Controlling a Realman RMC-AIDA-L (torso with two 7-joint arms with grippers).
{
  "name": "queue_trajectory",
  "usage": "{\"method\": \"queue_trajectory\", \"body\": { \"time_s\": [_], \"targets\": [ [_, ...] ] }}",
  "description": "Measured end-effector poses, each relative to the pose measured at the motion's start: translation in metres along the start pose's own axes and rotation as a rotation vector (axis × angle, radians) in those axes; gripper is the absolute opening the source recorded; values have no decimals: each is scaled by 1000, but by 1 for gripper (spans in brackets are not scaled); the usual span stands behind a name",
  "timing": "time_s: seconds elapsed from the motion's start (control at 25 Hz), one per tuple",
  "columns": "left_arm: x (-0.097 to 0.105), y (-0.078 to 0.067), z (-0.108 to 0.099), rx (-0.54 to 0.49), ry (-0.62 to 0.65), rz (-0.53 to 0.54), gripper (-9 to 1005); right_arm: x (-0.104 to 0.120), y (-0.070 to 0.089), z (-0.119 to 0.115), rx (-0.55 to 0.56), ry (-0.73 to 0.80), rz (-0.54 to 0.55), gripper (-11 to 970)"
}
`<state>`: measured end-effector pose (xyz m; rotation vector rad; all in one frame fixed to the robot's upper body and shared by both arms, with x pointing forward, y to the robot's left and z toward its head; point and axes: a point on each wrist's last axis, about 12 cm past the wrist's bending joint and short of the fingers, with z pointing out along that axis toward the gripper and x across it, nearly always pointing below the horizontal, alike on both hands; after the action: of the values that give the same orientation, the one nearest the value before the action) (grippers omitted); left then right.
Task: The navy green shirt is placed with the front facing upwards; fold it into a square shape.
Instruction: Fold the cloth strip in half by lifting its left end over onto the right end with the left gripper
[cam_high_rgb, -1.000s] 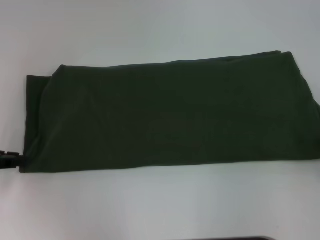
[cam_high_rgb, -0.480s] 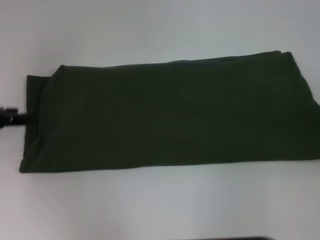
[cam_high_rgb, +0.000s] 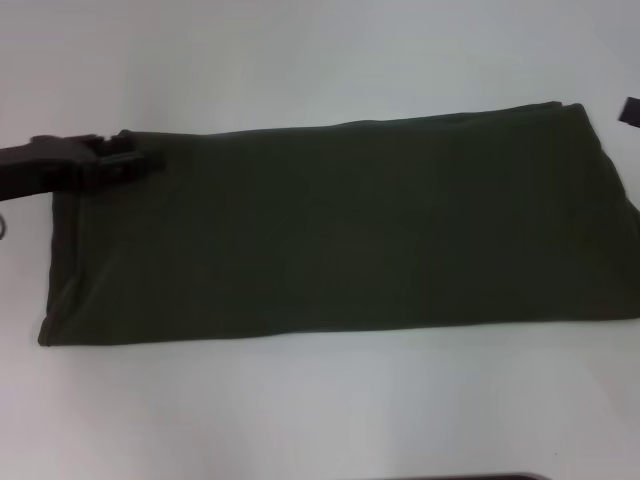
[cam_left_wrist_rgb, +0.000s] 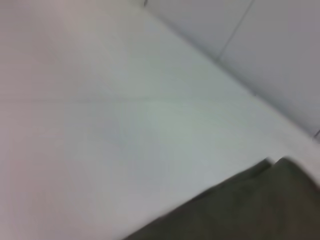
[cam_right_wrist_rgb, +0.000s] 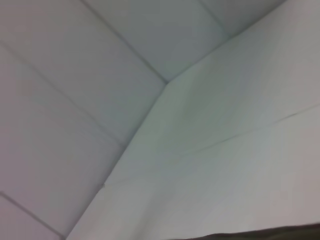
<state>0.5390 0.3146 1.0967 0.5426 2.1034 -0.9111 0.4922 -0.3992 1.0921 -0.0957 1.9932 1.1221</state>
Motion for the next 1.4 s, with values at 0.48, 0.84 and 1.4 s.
{"method": "queue_trajectory", "body": {
  "time_s": [0.48, 0.84, 1.4],
  "targets": [
    [14, -1, 16, 4, -181, -20, 583, 20, 17, 40, -136, 142, -251, 667],
    [24, 5, 19, -59, -198, -31, 583, 40, 28, 62, -224, 285, -296, 657],
    [19, 5, 23, -60, -242, -43, 582, 54, 42, 101, -283, 411, -322, 194]
  ]
}}
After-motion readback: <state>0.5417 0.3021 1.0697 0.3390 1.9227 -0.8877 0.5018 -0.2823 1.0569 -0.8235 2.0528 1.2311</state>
